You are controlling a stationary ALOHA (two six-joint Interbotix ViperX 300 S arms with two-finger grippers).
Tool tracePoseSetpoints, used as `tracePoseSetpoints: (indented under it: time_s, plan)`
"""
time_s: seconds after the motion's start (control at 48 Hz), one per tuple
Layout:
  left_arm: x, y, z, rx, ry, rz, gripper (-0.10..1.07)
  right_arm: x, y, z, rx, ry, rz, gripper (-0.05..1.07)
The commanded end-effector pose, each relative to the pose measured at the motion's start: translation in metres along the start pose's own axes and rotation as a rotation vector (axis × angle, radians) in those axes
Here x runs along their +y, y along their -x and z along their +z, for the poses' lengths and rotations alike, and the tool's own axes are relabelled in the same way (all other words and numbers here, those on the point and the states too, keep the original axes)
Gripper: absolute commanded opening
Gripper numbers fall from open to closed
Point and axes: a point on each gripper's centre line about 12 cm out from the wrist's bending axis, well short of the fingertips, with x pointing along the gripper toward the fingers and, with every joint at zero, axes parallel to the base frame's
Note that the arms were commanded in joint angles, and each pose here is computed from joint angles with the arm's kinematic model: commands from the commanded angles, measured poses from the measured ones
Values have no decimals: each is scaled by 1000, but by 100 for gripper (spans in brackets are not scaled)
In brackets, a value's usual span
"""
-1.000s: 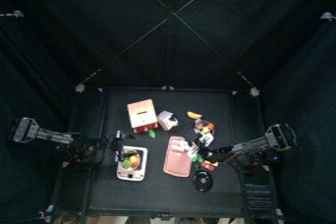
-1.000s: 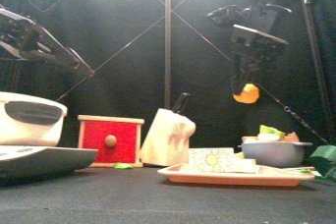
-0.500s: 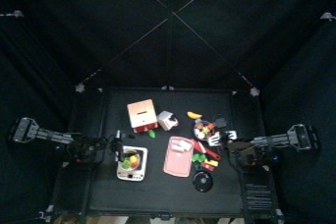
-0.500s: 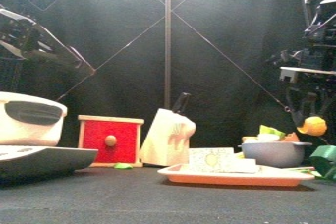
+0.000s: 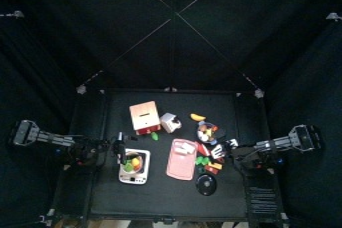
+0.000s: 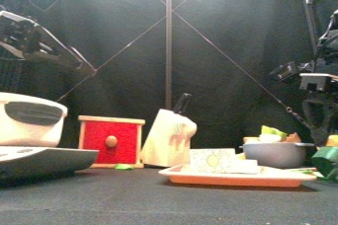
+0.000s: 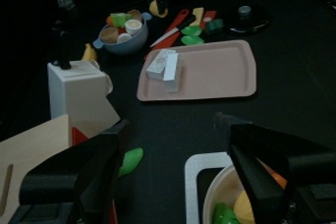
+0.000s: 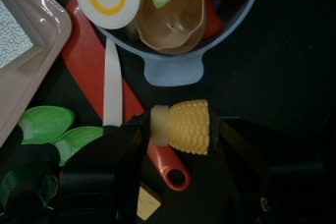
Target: Drop corn bottom near bowl
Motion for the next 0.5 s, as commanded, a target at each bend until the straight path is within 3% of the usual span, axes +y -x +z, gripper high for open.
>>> tracePoseSetpoints:
  time_s: [0.0,0.292,0.479]
  plan:
    - [4,-1,9,-28,3,14,101,4,2,3,-14,6,15,96]
    - [4,-2,10,-28,3,16,101,10,7,6,-16,3,36,98]
    - [5,-2,10,-28,10,19,101,37,29,11,-47,38,129,98]
